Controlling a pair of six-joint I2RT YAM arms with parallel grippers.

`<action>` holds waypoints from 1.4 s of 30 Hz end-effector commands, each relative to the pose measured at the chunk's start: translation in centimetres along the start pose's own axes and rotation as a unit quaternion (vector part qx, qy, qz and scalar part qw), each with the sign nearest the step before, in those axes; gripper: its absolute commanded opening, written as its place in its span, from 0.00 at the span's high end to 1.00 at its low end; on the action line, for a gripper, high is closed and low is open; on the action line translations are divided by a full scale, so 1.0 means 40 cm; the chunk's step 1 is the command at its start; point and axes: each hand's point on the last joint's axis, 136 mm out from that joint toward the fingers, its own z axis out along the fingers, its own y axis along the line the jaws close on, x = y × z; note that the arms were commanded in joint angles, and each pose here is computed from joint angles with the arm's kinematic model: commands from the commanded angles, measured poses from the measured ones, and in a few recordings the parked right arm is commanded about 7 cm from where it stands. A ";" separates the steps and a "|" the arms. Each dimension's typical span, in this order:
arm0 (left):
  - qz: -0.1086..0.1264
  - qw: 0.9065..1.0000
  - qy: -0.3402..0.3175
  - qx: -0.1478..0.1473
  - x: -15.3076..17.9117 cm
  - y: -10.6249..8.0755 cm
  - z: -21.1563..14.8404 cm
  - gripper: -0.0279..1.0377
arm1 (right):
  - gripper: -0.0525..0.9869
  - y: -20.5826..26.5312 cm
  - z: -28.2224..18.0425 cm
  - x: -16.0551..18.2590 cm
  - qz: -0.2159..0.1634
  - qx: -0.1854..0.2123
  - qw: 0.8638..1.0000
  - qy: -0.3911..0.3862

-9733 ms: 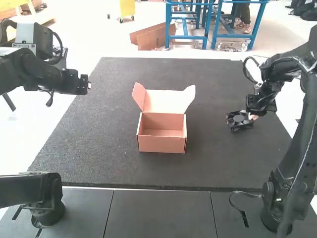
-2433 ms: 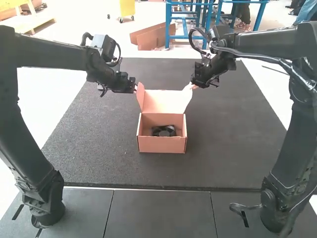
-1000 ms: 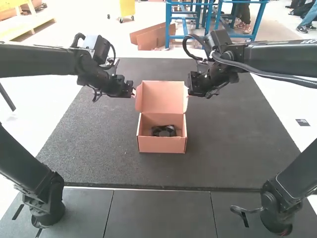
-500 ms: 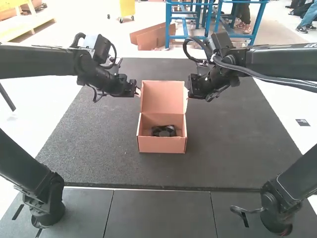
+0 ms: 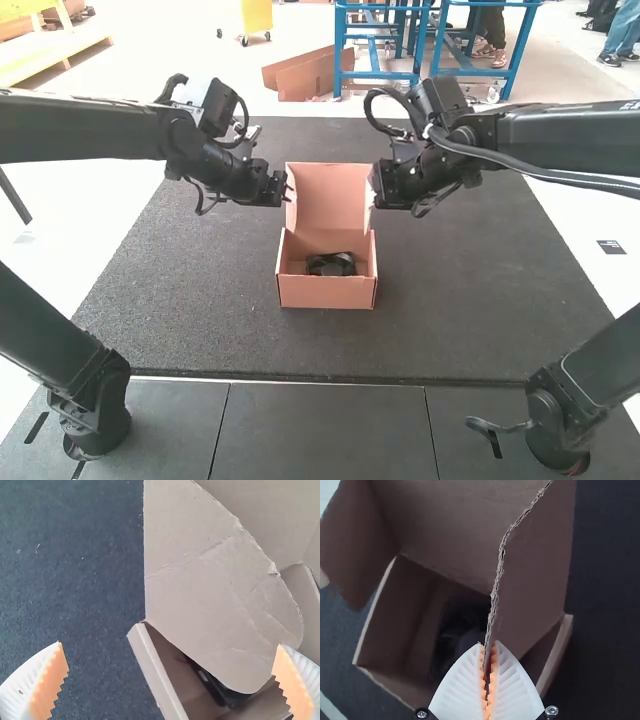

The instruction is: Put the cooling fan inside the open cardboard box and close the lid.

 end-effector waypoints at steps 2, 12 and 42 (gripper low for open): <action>0.003 1.000 -0.009 0.008 0.002 -0.013 -0.022 0.06 | 0.97 0.049 -0.024 0.008 -0.027 -0.032 0.999 -0.006; 0.006 1.000 -0.013 -0.001 0.031 -0.004 -0.038 0.06 | 0.97 0.061 -0.024 0.052 -0.051 -0.038 0.998 0.004; 0.004 1.000 0.001 -0.008 0.106 0.009 -0.050 0.06 | 0.97 0.045 0.010 0.212 -0.130 -0.025 0.990 0.053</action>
